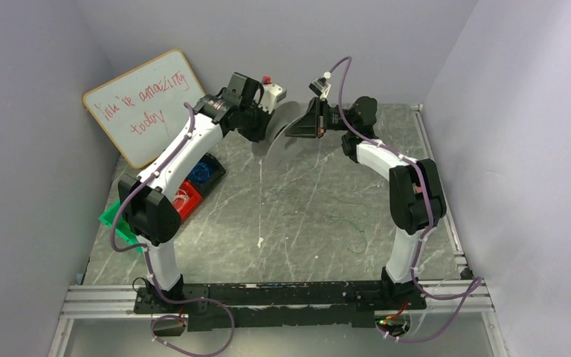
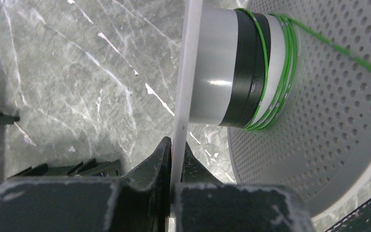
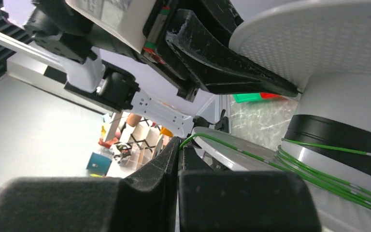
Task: Wrap the cables
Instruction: Wrap the cable around the cable reel.
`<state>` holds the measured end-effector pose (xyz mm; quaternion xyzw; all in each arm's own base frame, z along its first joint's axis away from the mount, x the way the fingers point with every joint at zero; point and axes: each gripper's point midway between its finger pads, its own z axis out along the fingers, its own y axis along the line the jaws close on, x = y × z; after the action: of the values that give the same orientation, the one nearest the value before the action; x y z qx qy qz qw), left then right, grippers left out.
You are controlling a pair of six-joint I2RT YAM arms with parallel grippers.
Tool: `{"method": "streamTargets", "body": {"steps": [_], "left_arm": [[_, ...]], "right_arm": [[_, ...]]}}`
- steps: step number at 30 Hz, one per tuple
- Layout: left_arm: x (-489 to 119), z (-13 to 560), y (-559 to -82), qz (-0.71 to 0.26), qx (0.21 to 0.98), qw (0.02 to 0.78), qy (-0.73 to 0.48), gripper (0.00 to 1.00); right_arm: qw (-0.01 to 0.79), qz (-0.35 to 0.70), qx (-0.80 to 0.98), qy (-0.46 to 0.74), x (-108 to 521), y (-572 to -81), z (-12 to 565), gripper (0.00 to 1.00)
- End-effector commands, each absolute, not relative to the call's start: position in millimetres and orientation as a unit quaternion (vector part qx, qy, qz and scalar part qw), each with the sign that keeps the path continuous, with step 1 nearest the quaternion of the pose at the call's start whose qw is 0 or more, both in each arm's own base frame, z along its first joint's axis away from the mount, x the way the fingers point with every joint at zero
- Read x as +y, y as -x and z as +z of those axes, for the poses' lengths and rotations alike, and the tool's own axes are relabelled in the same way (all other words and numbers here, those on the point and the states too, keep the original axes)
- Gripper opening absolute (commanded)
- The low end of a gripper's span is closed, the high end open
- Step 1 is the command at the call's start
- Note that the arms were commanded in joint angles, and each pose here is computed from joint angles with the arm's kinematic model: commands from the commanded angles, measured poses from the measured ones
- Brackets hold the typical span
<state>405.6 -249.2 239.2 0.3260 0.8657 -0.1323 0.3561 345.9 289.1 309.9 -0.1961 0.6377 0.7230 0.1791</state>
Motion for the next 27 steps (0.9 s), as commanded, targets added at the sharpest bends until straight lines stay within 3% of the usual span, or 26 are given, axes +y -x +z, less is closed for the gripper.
{"method": "streamTargets", "body": {"steps": [1,16,27], "left_arm": [[-232.2,272.1,-450.8,-0.095,0.877,0.432,-0.186,0.02],[-228.3,321.5,-472.5,-0.169,0.87,0.459,-0.058,0.02],[-185.4,370.0,-482.6,-0.301,0.836,0.459,-0.005,0.02]], "right_arm": [[0.195,0.707,0.625,0.267,303.2,-326.0,315.9,0.05],[0.171,0.665,0.654,0.318,338.5,-303.1,262.6,0.07],[0.161,0.658,0.659,0.327,339.5,-301.1,242.2,0.07]]}}
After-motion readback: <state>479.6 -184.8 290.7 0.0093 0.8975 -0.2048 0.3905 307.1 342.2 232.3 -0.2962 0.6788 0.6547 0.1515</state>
